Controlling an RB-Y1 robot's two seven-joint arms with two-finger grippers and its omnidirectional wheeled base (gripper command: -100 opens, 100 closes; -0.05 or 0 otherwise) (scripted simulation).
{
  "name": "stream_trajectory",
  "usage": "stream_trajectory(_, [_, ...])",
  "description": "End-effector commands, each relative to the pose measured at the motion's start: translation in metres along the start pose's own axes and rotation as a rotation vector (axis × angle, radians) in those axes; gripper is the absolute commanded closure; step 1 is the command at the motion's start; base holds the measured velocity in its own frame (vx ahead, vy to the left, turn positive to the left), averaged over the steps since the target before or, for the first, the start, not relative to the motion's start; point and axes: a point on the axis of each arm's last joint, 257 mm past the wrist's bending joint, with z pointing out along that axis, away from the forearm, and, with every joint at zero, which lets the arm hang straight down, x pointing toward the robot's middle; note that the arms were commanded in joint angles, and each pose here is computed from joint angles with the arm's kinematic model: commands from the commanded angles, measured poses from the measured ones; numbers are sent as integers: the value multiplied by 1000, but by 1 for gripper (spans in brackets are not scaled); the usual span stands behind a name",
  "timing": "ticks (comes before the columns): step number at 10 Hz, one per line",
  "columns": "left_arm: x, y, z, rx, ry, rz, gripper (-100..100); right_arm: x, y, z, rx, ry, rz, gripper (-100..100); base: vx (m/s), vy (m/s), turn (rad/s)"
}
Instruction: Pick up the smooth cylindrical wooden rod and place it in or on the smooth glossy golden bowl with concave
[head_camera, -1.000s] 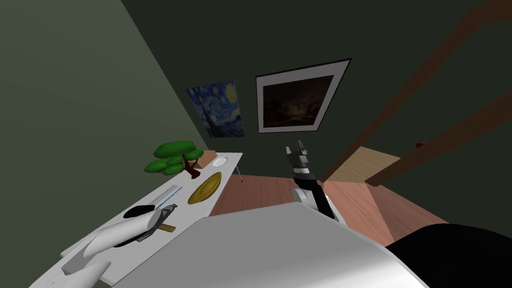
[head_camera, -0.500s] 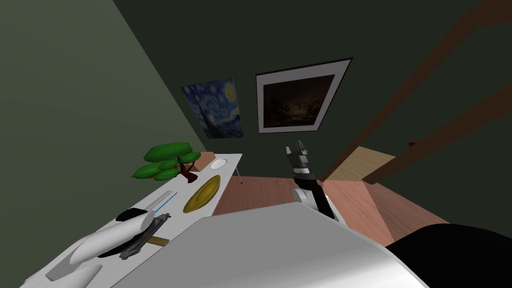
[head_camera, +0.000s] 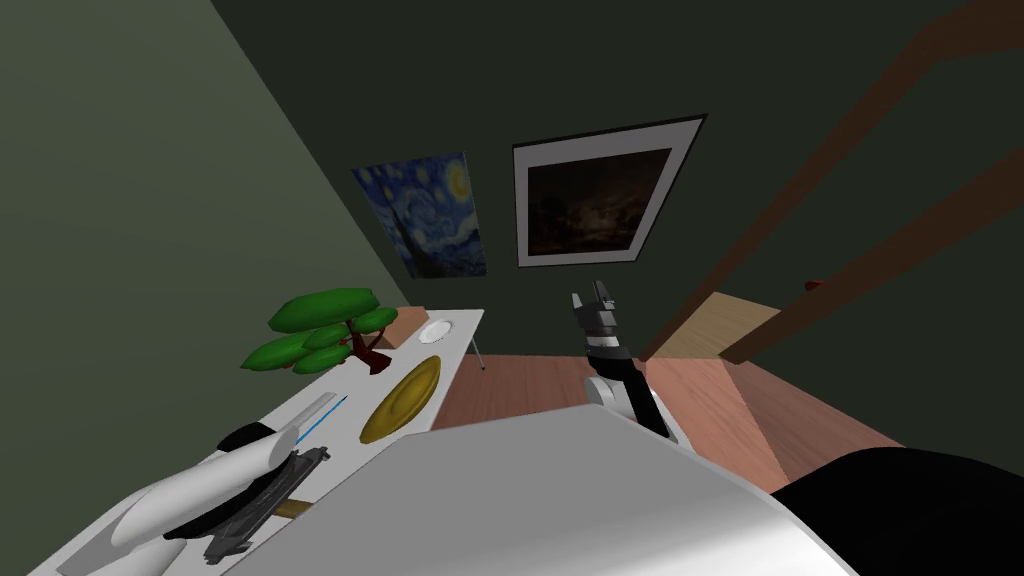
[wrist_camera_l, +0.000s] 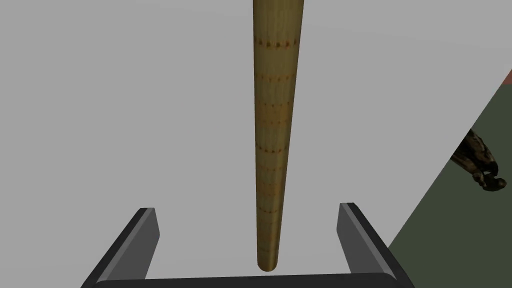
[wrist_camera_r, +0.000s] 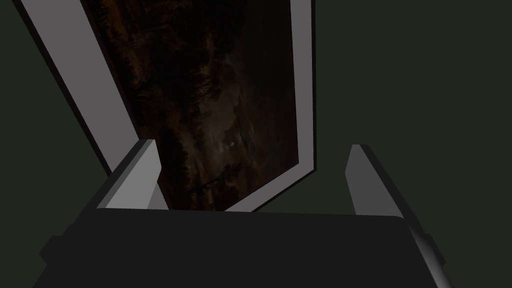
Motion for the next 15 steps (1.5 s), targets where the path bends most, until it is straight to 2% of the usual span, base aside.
stream_trajectory(1, [6,9,2,-28,30,3,-100,0,0,0,0,0,0,0,46,55,-19])
stream_trajectory(4, [24,34,5,-96,117,9,-100,0,0,0,0,0,0,0,39,62,-41])
stream_trajectory(5, [28,38,6,-108,134,10,-100,0,0,0,0,0,0,0,28,62,-25])
stream_trajectory(6, [25,36,6,-99,121,8,-100,0,0,0,0,0,0,0,12,26,-6])
stream_trajectory(7, [25,37,6,-101,124,10,0,0,0,0,0,0,0,0,2,6,0])
stream_trajectory(8, [33,37,17,-103,125,5,-100,0,0,0,0,0,0,0,-10,28,-27])
stream_trajectory(10, [40,37,27,-105,125,1,-100,0,0,0,0,0,0,0,-19,42,-41])
stream_trajectory(11, [38,38,24,-106,127,2,-100,0,0,0,0,0,0,0,-7,16,-7])
stream_trajectory(12, [38,38,24,-104,126,2,100,0,0,0,0,0,0,0,0,0,0])
stream_trajectory(15, [38,40,24,-108,126,2,100,0,0,0,0,0,0,0,-2,1,7])
